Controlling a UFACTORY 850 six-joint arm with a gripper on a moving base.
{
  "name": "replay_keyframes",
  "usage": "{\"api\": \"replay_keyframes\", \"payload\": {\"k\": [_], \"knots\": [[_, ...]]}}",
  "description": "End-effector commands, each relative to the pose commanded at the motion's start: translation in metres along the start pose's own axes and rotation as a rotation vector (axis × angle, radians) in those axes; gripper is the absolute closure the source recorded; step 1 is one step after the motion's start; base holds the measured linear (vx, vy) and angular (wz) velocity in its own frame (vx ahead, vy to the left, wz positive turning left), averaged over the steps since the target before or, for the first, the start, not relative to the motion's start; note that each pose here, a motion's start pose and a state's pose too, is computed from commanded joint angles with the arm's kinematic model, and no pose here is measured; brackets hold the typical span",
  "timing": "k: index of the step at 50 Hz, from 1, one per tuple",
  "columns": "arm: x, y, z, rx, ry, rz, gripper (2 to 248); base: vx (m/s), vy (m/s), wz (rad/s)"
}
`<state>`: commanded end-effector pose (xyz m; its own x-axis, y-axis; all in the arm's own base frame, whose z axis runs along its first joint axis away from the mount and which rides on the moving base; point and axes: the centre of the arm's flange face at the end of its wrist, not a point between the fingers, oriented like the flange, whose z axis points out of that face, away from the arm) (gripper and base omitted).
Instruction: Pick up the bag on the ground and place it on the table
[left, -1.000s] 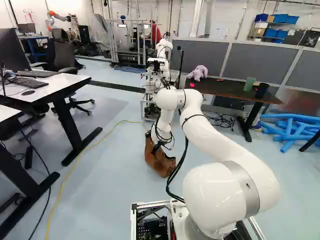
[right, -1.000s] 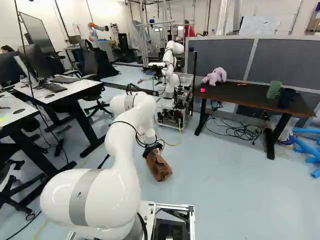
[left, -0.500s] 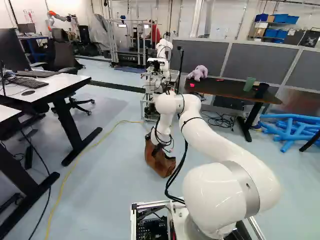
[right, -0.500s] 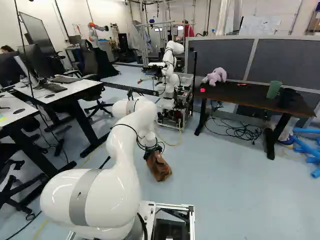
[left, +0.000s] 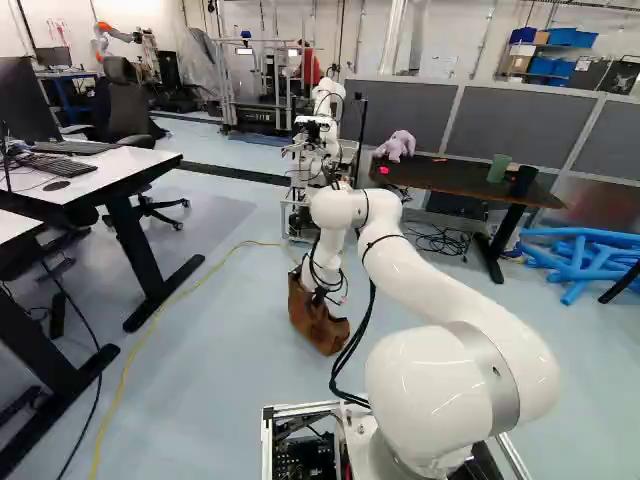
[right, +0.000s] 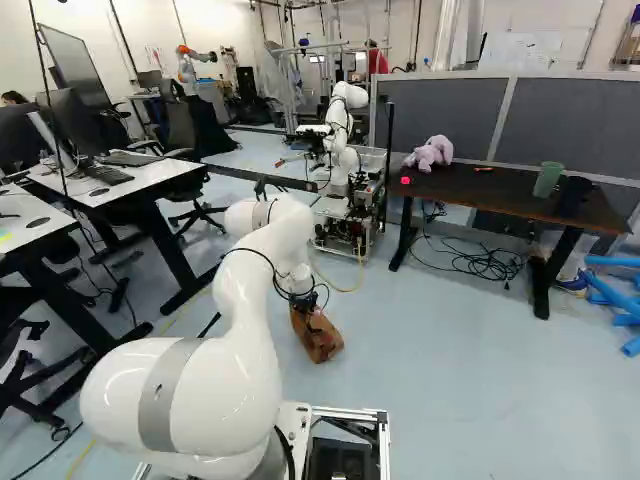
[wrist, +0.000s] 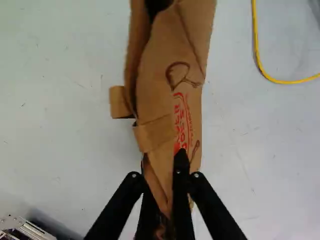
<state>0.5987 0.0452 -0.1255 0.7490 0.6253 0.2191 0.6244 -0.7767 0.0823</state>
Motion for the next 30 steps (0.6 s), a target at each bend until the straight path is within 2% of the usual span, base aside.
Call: {"api": "replay_keyframes", "payload": {"k": [1,5,6,19,30], "knots": [[0.000,0.000,0.000,0.000,0.000,0.000,216,0.000,0.000,0.000],[0.000,0.000,0.000,0.000,0.000,0.000,216,0.000,0.000,0.000],[0.000,0.000,0.000,0.000,0.000,0.000,229,0.000,0.000,0.000],[0.000,0.000,-0.001,0.000,0.000,0.000,229,0.000,0.000,0.000],[0.002,0.000,-0.014,0.001,-0.001,0.000,229,0.000,0.000,0.000]]}}
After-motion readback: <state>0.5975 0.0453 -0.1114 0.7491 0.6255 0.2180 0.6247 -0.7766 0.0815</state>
